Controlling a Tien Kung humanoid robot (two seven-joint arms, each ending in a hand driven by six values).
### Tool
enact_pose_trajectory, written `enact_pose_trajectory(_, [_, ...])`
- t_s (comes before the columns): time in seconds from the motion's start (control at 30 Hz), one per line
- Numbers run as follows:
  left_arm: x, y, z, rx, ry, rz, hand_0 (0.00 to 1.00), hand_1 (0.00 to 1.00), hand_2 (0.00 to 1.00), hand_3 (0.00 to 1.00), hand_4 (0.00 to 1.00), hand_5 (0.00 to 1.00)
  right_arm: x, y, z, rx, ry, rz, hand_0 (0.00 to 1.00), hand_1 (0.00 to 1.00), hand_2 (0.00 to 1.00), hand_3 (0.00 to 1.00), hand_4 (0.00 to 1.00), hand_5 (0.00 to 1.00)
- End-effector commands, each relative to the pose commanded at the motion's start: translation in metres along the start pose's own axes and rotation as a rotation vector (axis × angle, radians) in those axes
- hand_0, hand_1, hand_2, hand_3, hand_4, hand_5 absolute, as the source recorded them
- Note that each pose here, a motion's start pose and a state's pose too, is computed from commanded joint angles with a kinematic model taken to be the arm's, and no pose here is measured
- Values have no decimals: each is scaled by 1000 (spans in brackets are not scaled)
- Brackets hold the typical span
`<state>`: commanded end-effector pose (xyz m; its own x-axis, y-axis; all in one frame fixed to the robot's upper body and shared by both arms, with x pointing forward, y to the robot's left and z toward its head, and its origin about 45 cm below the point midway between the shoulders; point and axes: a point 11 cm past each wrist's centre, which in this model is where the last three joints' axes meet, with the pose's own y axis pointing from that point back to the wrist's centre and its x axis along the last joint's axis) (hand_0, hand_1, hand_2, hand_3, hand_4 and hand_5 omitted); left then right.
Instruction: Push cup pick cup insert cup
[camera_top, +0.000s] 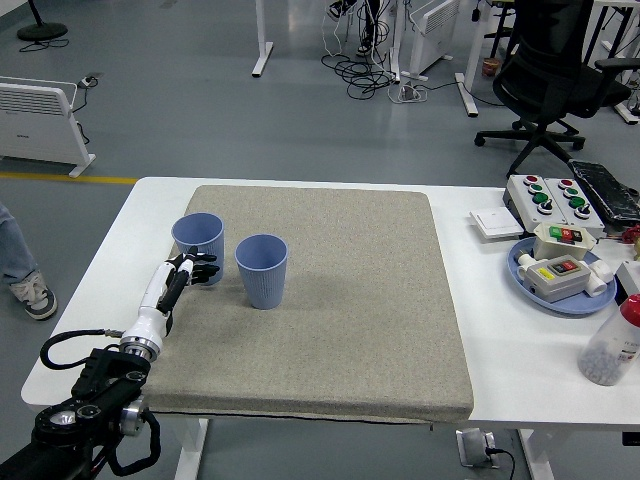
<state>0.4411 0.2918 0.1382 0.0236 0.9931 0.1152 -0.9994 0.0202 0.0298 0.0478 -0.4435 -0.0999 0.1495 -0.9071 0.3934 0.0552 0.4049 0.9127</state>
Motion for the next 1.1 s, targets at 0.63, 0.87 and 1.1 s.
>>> enact_pose_trajectory(0.63, [11, 11, 11, -52, -10, 1, 575, 587, 542, 555, 522, 998, 1, 0, -2, 7, -9, 1, 709, 605, 688, 620, 194, 540])
enact_pose_trajectory(0.87, [21, 25, 34, -147, -31, 14, 448, 541, 524, 542, 538, 998, 2, 0, -4, 11, -17, 2, 709, 605, 687, 620, 194, 540])
enact_pose_trajectory(1.1, [18, 21, 102, -312, -181, -50, 381, 538, 532, 552, 742, 976, 2, 1, -4, 12, -21, 2, 708, 604, 687, 619, 194, 541])
